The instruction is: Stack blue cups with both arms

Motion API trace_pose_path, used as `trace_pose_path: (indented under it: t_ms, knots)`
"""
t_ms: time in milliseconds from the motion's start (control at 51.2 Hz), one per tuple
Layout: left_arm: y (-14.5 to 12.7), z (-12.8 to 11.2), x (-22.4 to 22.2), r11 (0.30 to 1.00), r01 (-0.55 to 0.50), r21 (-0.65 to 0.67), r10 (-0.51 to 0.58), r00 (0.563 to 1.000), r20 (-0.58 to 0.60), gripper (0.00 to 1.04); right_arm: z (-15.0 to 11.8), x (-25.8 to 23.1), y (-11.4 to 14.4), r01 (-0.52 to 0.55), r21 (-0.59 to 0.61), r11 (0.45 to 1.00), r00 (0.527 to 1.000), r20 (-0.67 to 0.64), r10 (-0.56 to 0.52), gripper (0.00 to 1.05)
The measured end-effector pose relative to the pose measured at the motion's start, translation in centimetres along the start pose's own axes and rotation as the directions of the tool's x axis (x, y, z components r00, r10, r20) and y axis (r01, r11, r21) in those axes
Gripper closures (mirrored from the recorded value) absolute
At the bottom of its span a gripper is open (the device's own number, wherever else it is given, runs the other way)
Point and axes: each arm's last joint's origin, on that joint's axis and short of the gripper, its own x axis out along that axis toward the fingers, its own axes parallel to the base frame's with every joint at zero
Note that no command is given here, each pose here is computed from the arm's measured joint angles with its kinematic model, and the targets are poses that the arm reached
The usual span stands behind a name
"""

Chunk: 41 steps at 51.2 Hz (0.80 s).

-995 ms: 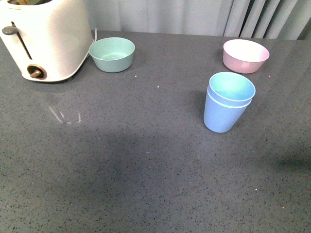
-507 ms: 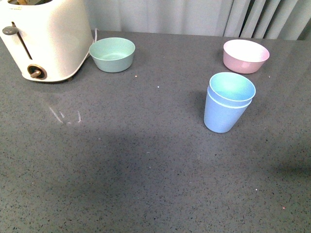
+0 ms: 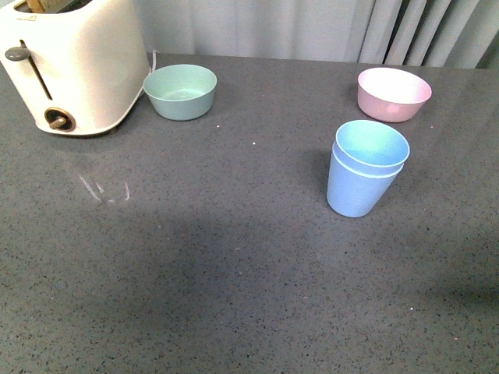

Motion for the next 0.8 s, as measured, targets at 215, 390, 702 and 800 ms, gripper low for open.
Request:
trace_pose_path:
  t_ms: [215,390,702,800]
  knots:
    - [0.0,0.0,0.0,1.0,0.0,0.0,0.0,1.0,0.0,0.09,0.01,-0.01,0.0,0.0,0.0,1.0,1.0,0.001,0.0,0.8]
    - [0.0,0.0,0.0,1.0,0.0,0.0,0.0,1.0,0.0,0.09,0.01,-0.01,0.0,0.0,0.0,1.0,1.0,0.002,0.0,0.45]
    - [0.0,0.0,0.0,1.0,0.0,0.0,0.0,1.0,0.0,0.09,0.01,-0.01,0.0,0.0,0.001,1.0,1.0,0.002,0.0,0.09]
    - [0.0,0.0,0.0,1.0,0.0,0.0,0.0,1.0,0.0,0.09,0.01,-0.01,0.0,0.0,0.001,1.0,1.0,0.002,0.0,0.09]
